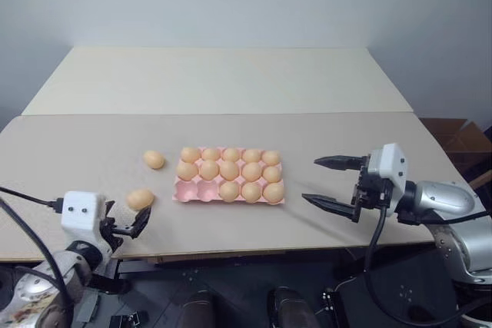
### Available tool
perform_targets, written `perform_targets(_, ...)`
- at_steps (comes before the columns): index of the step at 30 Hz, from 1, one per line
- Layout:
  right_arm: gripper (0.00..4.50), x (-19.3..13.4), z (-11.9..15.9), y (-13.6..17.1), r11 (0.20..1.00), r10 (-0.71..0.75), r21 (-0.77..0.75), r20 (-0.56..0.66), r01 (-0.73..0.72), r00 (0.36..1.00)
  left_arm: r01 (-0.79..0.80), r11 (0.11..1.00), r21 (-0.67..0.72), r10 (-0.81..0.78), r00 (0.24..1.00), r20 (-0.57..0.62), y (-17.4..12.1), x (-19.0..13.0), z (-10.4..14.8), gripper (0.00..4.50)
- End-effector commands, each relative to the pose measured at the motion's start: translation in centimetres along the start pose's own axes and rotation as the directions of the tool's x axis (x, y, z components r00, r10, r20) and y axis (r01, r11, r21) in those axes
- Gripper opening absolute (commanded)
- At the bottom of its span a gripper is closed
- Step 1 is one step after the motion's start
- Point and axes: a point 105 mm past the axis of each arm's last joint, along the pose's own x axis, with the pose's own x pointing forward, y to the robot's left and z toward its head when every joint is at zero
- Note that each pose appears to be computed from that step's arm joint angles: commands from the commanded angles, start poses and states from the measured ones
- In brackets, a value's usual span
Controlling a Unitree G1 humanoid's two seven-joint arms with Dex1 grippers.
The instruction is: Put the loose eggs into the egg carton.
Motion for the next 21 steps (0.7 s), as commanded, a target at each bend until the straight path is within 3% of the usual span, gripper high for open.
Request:
perform_targets(1,4.47,0.2,1.1,-0.1,0.998,0.007,-0.056,0.024,-0.006,1.000,0.001,1.000,0.017,-0.001,1.000,-0.026,0.1,1.6,-0.3,4.50)
perform_targets(7,4.47,0.2,1.2,0.0,0.998,-0.012,-0.059,0.029,0.013,1.000,-0.001,1.000,0.019,0.002,0.998,-0.060,0.3,3.6,-0.5,4.50)
perform_targets(14,4.50,0.1,1.2,0.2,0.998,-0.041,-0.053,0.033,0.043,0.999,0.046,0.998,0.036,-0.045,0.999,-0.030,-0.1,3.5,0.4,2.34)
perform_targets(18,4.50,0.1,1.3,0.2,0.997,-0.054,-0.054,0.037,0.056,0.998,0.047,0.996,0.079,-0.046,0.999,-0.017,0.3,2.8,1.0,2.16)
perform_targets(21,4.50,0.1,1.3,0.2,0.997,-0.059,-0.053,0.038,0.061,0.998,0.100,0.987,0.127,-0.108,0.993,0.057,-0.3,2.1,2.9,2.16)
